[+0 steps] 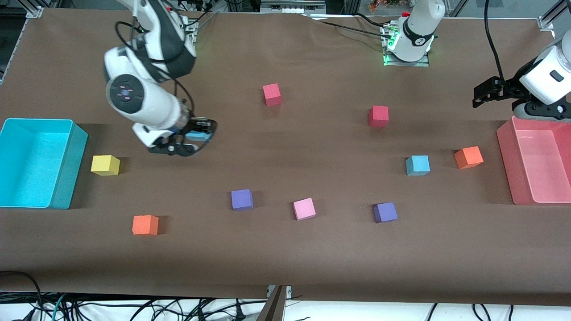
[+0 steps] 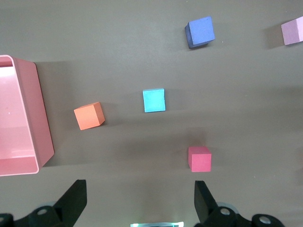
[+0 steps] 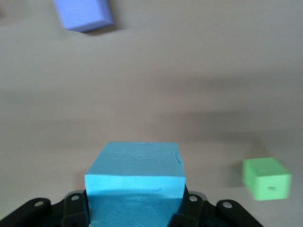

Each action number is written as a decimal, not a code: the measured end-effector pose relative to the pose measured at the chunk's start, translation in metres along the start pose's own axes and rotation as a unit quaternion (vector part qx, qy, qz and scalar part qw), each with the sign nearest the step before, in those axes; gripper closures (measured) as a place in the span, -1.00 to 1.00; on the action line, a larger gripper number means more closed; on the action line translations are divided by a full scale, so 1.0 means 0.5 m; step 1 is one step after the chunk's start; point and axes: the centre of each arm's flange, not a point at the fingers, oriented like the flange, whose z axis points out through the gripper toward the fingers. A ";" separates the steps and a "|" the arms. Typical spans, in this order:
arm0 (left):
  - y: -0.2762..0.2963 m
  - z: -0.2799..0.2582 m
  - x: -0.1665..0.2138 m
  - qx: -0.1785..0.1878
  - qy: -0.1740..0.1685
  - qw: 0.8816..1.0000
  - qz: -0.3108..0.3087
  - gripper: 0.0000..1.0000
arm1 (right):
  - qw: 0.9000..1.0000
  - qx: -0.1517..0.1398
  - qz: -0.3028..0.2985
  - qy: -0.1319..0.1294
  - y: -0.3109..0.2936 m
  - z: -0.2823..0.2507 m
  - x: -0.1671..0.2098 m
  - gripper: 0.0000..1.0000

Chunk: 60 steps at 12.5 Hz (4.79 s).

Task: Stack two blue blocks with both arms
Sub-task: 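Lift the light blue cube and carry it toward the table middle, then lower the light blue cube onto the table and open the right gripper, then grasp the second light blue cube with the left gripper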

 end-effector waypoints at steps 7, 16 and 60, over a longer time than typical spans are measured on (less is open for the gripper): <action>-0.002 0.000 0.001 0.000 0.000 1.000 -0.001 -1.00 | 0.998 0.035 0.000 0.051 -0.290 0.220 -0.004 -0.22; -0.005 0.000 0.001 0.000 0.000 1.000 -0.002 -1.00 | 0.992 0.080 -0.015 0.098 -0.383 0.441 -0.016 -0.19; -0.013 0.129 0.089 -0.001 -0.007 1.000 -0.005 -1.00 | 0.817 0.275 -0.386 0.328 -0.119 0.545 -0.100 -1.00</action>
